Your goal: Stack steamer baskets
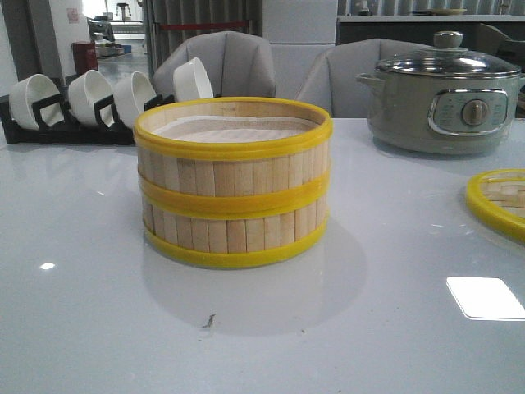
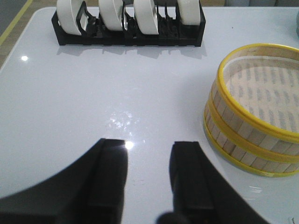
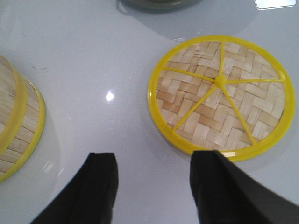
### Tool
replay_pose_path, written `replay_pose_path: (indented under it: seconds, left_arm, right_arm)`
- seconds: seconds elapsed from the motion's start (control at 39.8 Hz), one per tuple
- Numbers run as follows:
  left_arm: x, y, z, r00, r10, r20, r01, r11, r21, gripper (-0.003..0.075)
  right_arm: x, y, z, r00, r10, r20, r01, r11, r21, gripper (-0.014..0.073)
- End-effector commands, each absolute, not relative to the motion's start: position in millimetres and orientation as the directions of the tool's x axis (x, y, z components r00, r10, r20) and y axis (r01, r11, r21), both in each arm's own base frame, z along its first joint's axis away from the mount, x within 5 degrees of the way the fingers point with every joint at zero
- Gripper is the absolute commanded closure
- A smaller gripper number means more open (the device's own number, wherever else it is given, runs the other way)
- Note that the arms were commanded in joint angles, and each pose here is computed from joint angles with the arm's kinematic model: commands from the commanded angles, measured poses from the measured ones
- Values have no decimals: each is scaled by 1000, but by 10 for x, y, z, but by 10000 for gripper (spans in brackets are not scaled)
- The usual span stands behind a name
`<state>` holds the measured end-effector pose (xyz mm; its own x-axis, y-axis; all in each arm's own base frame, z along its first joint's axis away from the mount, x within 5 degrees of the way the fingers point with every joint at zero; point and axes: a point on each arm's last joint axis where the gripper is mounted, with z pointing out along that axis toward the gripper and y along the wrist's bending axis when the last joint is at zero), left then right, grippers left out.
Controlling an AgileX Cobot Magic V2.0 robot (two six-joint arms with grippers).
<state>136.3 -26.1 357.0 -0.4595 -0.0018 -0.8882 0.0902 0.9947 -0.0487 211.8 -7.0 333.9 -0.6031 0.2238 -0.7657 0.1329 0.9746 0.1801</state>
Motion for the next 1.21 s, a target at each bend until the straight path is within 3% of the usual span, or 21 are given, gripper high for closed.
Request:
replay_pose_path:
  seconds: [0.0, 0.05, 1.18]
  left_arm:
    - [1397, -301, 3688, -364, -29, -931, 123, 989, -78, 582]
    - [1398, -302, 3681, -365, -28, -931, 123, 989, -78, 645]
    - [1398, -299, 3680, -366, -25, -930, 122, 990, -74, 636]
  right_arm:
    - [2149, -88, 3533, -510, 220, -832, 121, 975, 184, 129]
    - [2149, -88, 3533, -510, 220, -832, 121, 975, 184, 129]
    - [2157, -90, 3542, -498, 220, -839, 120, 975, 185, 132]
